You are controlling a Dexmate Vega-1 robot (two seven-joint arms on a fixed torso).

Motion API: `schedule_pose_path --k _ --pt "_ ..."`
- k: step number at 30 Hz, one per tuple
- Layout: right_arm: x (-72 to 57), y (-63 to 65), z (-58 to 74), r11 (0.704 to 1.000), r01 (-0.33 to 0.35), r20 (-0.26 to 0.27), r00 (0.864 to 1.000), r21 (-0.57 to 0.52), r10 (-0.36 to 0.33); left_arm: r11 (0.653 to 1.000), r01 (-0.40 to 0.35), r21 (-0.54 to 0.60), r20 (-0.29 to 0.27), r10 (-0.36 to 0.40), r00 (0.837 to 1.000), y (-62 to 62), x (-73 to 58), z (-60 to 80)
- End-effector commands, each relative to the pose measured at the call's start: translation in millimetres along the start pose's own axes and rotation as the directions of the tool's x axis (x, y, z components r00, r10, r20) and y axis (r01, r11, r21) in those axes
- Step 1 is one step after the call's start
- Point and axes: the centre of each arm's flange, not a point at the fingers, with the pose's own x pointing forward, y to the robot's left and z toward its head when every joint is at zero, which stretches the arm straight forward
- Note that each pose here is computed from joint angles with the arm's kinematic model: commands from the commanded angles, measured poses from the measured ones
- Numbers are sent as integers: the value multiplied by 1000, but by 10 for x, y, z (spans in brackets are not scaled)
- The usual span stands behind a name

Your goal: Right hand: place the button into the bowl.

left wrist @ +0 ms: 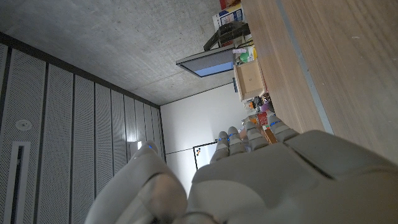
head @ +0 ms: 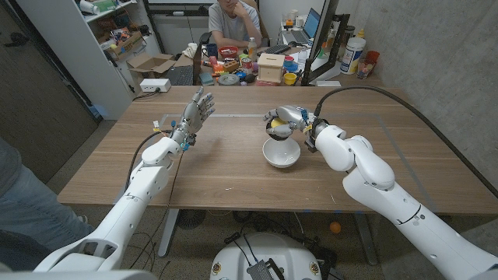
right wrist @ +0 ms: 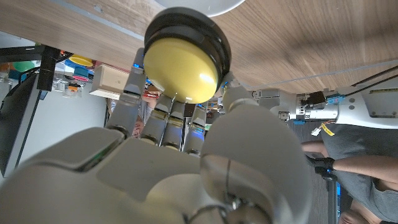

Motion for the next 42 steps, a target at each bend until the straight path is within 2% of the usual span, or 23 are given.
schedule_pose_path --k 1,16,22,42 --pt "-4 207 2 998 -40 9 999 55 39 1000 -2 3 2 2 1000 -8 43 16" --pt "-3 426 -185 992 -73 -39 996 106 78 1000 2 13 1 -2 1000 -87 35 49" --pt "2 491 -255 989 -91 -59 993 117 98 1000 -8 24 -2 8 1000 -81 9 75" --pt "-73 664 -240 981 -108 -66 991 159 120 1000 1 24 -6 -1 1000 -149 13 67"
